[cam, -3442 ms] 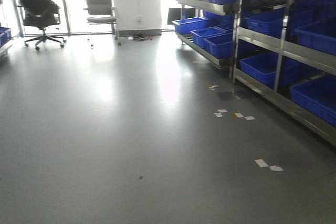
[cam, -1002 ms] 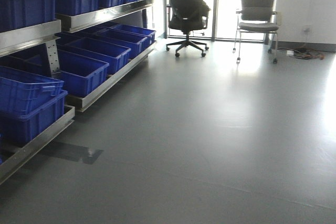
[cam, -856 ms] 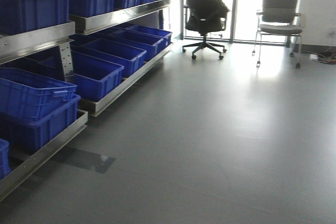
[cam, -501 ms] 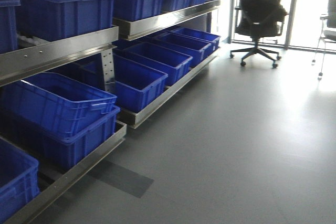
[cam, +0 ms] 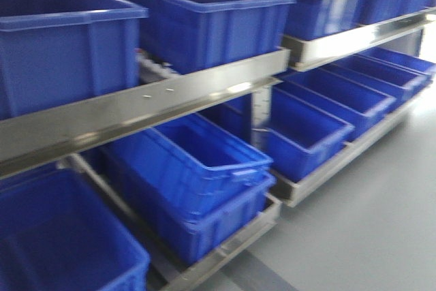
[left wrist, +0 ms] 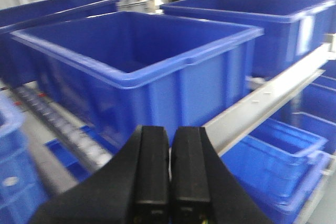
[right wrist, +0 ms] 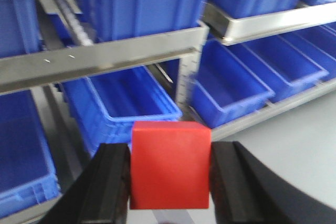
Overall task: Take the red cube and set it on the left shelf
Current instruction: 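Turn the base toward the shelf of blue crates, cube still held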
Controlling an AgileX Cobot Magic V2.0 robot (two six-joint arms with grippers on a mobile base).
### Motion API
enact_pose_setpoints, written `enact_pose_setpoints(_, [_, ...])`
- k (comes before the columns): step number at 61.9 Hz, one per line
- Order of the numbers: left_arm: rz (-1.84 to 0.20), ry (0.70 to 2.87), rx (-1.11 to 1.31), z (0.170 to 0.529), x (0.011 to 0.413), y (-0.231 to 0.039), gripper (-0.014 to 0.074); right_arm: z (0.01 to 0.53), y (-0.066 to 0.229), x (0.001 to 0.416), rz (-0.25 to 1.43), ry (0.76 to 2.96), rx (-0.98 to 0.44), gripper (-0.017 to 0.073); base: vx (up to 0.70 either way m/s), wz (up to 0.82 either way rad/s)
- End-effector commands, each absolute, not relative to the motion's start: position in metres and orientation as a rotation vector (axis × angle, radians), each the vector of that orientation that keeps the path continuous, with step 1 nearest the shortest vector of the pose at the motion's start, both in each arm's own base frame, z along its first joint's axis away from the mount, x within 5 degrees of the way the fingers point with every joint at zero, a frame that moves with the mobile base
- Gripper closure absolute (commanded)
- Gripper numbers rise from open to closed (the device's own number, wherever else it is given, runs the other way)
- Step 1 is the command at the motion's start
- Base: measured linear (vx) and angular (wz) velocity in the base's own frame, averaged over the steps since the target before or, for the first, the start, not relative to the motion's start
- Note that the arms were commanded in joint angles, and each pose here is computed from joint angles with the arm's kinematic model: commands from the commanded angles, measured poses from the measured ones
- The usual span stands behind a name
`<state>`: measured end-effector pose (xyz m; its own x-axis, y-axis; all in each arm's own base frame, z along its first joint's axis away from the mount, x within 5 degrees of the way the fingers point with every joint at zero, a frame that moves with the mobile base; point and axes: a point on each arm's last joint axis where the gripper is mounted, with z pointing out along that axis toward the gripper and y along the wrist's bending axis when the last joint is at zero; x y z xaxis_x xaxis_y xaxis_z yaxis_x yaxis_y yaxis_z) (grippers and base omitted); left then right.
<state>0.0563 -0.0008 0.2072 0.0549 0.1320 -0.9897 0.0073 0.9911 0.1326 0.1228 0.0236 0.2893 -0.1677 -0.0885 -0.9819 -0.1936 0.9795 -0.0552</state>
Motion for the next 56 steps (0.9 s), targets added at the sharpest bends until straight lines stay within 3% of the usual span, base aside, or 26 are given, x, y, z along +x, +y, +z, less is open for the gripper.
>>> enact_pose_setpoints(1, [0.091,1.445,0.106,0.208,0.0566,-0.001,0.0488,0.3071,0.0247,0.1241,0.103,1.628,-0.212,0.0501,0.35,0.85])
enact_pose_setpoints(56, [0.091,1.445,0.106,0.208,0.0566,-0.001,0.0488,0.3071,0.0247,0.1241,0.103,1.628,-0.212,0.0501,0.2,0.62])
